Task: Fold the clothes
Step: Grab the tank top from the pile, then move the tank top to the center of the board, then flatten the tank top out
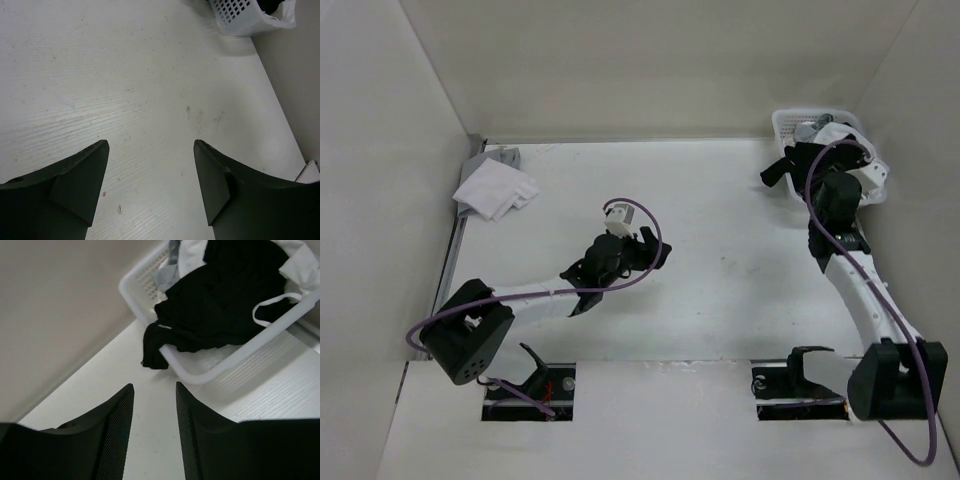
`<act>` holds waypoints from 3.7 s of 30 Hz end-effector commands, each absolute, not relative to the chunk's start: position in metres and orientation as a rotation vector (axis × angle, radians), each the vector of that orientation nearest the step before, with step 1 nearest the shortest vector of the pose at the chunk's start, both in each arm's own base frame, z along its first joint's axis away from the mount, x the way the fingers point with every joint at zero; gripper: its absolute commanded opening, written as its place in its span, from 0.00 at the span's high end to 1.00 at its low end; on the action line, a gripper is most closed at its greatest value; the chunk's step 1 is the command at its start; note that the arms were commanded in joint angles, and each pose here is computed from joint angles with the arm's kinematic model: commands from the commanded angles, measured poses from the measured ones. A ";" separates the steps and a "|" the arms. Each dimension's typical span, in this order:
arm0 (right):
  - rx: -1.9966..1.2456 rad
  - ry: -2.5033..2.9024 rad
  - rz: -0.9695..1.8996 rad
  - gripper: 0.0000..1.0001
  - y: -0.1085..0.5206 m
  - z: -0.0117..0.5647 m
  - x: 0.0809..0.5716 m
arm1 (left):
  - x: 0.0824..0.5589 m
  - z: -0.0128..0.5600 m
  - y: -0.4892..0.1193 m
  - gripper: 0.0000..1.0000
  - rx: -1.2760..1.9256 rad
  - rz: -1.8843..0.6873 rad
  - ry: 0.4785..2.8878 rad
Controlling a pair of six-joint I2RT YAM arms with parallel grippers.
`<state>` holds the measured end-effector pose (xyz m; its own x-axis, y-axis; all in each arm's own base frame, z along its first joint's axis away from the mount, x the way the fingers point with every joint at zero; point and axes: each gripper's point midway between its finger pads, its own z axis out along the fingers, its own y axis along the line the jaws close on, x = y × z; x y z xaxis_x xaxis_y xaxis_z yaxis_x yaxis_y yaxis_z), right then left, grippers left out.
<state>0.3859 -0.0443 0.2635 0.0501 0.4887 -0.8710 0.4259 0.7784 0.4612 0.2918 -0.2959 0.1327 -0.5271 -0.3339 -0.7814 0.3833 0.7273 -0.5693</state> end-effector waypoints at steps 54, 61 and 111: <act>0.213 0.920 0.658 1.00 0.100 0.645 0.318 | 0.327 0.188 -0.223 0.33 -0.261 -0.937 1.749; 0.070 1.119 0.897 0.96 0.189 0.547 0.293 | 0.330 0.206 -0.145 0.32 -0.500 -0.855 1.667; -0.295 1.278 0.949 1.00 0.261 0.521 0.253 | 0.408 0.367 -0.208 0.81 -0.248 -0.858 1.475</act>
